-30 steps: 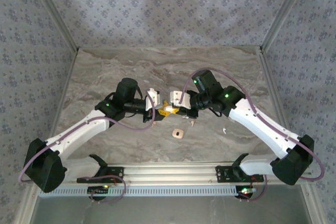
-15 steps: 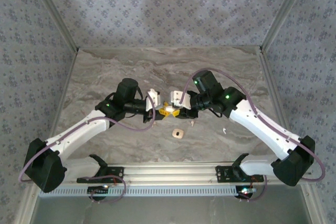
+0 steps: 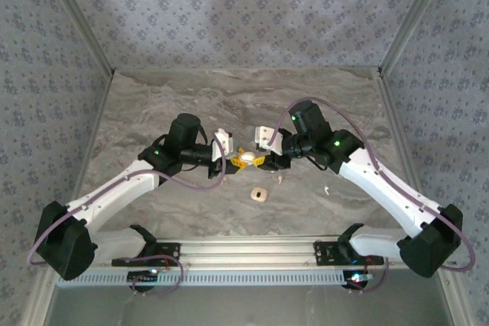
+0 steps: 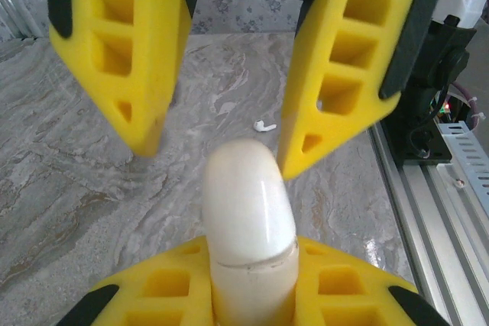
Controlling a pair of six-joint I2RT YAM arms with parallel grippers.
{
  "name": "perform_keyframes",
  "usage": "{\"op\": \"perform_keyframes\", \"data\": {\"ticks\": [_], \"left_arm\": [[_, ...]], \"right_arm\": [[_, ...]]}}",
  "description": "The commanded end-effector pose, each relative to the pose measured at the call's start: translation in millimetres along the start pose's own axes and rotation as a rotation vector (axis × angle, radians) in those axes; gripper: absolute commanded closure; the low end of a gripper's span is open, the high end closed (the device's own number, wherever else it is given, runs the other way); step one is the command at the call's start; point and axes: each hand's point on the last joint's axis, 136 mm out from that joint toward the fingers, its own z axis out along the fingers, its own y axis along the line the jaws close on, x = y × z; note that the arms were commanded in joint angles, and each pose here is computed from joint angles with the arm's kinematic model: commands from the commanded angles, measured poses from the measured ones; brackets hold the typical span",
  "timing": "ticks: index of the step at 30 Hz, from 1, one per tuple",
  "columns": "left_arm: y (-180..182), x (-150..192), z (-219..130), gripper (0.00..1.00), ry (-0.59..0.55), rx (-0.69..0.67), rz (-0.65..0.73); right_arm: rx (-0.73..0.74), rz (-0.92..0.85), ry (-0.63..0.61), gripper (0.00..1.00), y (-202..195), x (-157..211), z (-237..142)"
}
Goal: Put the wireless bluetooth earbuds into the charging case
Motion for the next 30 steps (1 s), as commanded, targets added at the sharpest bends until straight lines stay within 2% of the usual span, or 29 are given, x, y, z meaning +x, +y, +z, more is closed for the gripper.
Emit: {"op": "perform_keyframes", "data": {"ticks": [1, 18, 24, 30], "left_arm": [[-6.4, -4.4, 1.0, 0.82, -0.017, 0.04, 0.006], [-6.6, -9.7, 0.7, 0.84, -0.048, 0.042, 0.009], [-6.6, -11.2, -0.1, 0.84, -0.055, 0.037, 0.012], [-6.6, -12.0, -0.6, 0.84, -0.062, 0.033, 0.01]], "right_arm": [[0.069, 0.031, -0.077, 0.53, -16.7, -11.4, -14.1], [0.162, 0.17, -0.112, 0.52, -40.8, 4.3, -27.8], [0.142, 0.183, -0.152, 0.51, -34.2, 0.6, -34.5], [0.056, 0.177, -0.21, 0.49, -13.3, -6.4, -37.4]]}}
